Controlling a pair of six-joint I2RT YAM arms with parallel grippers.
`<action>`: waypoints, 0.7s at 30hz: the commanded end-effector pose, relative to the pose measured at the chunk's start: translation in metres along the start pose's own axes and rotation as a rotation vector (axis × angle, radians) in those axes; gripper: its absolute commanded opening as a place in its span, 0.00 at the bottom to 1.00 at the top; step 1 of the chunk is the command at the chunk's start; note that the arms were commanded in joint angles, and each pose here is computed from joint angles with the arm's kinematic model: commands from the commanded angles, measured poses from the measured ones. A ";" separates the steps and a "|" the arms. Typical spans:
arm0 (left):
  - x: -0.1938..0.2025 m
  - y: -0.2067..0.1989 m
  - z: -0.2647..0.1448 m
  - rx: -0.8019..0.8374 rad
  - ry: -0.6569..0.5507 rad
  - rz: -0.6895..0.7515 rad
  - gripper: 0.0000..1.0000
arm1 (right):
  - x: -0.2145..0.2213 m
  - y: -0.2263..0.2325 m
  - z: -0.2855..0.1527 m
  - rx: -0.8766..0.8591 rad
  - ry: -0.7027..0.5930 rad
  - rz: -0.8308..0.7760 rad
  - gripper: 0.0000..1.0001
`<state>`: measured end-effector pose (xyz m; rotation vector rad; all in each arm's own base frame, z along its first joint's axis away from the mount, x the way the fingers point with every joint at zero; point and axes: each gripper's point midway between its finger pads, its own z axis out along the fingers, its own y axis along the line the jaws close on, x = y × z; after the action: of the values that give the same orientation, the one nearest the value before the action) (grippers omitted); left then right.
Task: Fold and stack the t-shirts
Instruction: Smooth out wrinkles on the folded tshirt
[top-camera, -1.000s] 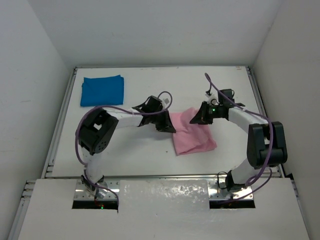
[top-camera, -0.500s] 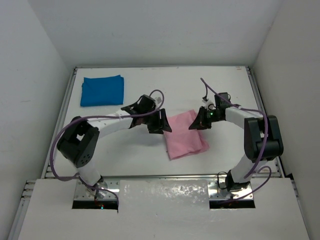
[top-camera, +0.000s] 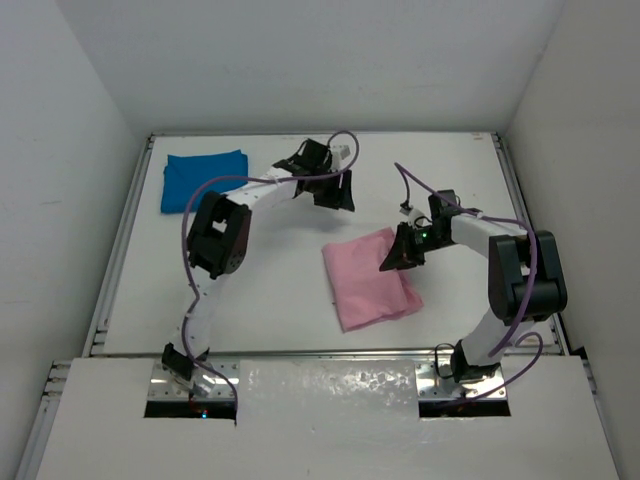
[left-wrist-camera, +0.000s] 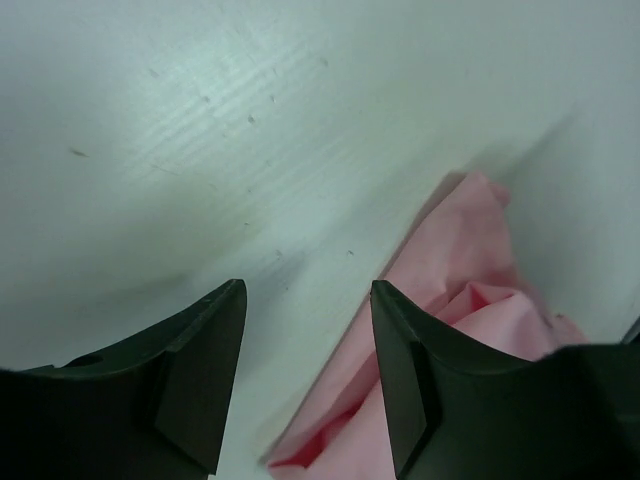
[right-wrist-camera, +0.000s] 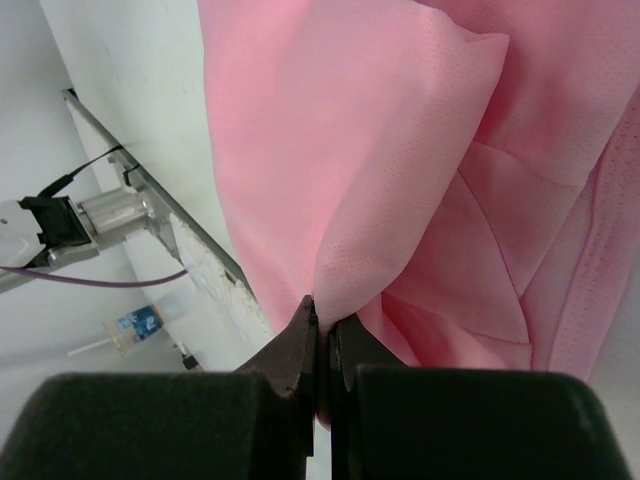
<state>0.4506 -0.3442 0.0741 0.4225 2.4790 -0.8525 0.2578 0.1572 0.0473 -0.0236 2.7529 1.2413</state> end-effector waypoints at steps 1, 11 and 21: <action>0.001 -0.030 0.010 0.204 0.033 0.102 0.51 | 0.001 0.011 -0.008 -0.033 -0.009 -0.065 0.00; 0.009 -0.071 0.030 0.422 0.056 0.173 0.52 | 0.011 0.009 -0.008 -0.037 -0.013 -0.070 0.00; 0.080 -0.073 0.058 0.446 0.224 0.190 0.53 | 0.011 0.019 -0.008 -0.066 -0.010 -0.095 0.00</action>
<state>0.3900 -0.4226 0.0429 0.8406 2.3837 -1.3242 0.2403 0.1580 0.0499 -0.0657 2.7443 1.2736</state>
